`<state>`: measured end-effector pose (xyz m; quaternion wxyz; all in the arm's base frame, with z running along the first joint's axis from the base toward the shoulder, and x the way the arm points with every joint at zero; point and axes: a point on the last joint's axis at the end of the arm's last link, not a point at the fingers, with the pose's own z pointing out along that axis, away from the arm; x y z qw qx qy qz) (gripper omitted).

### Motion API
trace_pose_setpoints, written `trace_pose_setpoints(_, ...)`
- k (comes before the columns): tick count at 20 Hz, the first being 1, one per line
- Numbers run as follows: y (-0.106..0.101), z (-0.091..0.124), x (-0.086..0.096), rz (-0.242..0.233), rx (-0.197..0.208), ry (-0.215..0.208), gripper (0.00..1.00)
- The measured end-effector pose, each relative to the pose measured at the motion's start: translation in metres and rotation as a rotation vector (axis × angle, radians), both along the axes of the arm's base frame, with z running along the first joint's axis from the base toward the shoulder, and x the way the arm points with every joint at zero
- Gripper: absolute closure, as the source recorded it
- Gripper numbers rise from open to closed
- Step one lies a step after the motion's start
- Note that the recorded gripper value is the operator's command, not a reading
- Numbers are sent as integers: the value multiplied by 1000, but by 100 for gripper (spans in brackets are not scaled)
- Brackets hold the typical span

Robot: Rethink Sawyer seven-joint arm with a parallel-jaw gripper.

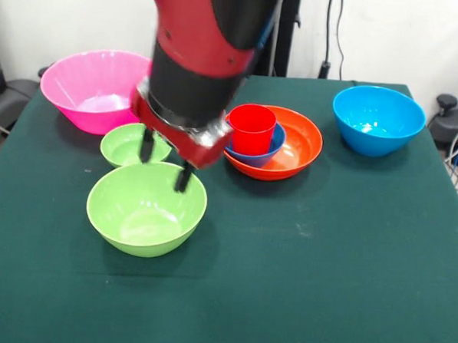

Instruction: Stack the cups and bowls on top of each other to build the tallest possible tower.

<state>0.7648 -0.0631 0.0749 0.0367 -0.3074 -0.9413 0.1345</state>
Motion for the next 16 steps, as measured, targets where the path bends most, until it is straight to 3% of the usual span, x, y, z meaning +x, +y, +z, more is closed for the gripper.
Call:
trace_pose_setpoints(6,28,-20,10,19,67,-47,0)
trace_pose_setpoints(13,50,-27,24,39,114,-118,0)
trace_pose_setpoints(16,54,-28,25,44,119,-126,0)
